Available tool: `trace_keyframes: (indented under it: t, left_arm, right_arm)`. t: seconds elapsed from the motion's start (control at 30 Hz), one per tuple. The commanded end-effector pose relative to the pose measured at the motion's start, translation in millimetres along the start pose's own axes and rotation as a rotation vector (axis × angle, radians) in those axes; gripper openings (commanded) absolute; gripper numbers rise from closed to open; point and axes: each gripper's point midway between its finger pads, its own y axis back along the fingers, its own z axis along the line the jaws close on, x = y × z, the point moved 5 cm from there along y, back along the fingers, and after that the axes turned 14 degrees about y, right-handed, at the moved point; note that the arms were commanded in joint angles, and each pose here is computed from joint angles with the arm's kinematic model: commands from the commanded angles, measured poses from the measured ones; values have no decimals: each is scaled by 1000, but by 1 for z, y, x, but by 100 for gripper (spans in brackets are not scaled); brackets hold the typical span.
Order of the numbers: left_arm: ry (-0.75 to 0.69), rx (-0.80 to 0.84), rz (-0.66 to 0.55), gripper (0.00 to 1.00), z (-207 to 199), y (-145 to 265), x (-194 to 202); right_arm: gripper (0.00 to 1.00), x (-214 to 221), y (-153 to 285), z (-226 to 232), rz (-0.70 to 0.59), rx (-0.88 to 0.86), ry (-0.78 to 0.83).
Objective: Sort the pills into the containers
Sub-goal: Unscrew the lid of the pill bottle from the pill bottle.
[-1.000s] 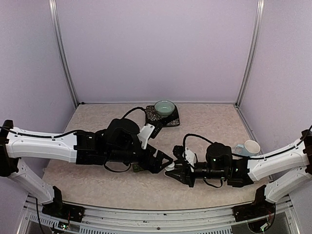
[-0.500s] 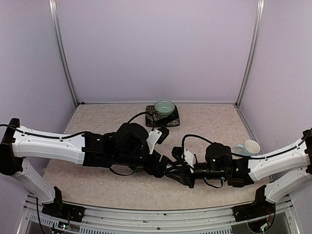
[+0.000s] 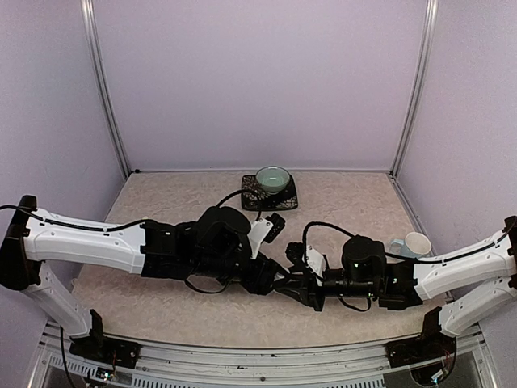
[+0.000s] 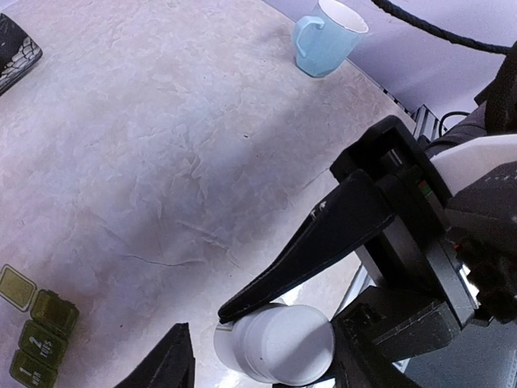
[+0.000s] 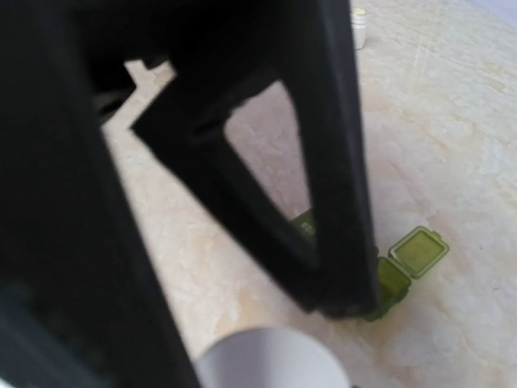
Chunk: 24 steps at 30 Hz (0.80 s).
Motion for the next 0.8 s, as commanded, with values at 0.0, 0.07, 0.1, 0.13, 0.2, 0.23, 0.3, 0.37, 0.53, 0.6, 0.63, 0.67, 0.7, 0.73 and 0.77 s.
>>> trace_keyframes:
  t: [0.0, 0.07, 0.1, 0.13, 0.2, 0.23, 0.3, 0.37, 0.53, 0.6, 0.63, 0.67, 0.7, 0.73, 0.77]
  left_arm:
    - [-11, 2, -2, 52, -3, -4, -3]
    - [-16, 6, 0, 47, -4, -6, -3]
    - [-19, 8, 1, 45, -4, -6, -3]
    - [-21, 10, 2, 43, -5, -7, -3]
    - [-24, 17, 8, 40, -5, -8, -2]
    - [-24, 20, 9, 39, -6, -9, -2]
    - [-25, 24, 11, 35, -6, -10, -2]
    - [-24, 23, 11, 30, -6, -10, -1]
    - [-21, 18, 11, 18, -4, -10, 0]
    - [-20, 18, 9, 13, -4, -10, 0]
    - [-19, 19, 7, 12, -4, -9, -1]
    - [-17, 17, 3, 12, -4, -8, -1]
    - [-16, 13, -2, 12, -3, -7, -2]
    - [-14, 11, -9, 12, -4, -6, -3]
    - [-12, 10, -17, 12, -4, -4, -5]
  right_arm:
    - [32, -23, 2, 0, -61, -7, 21]
    - [33, -24, 1, 1, -59, -16, 21]
    - [33, -24, 0, 1, -58, -17, 20]
    - [33, -24, 0, 1, -59, -19, 20]
    - [32, -25, -1, 2, -61, -24, 17]
    - [33, -26, -1, 2, -62, -24, 16]
    - [33, -28, -1, 2, -65, -28, 16]
    - [33, -29, -2, 2, -64, -31, 17]
    - [36, -31, -2, 0, -66, -18, 14]
    - [37, -32, -2, 0, -67, -12, 11]
    - [37, -32, -1, -1, -66, -7, 9]
    - [38, -33, -1, -2, -67, -2, 7]
    - [38, -33, -1, -3, -66, 2, 5]
    - [40, -34, -1, -3, -68, 7, 2]
    - [42, -34, 0, -4, -66, 11, 0]
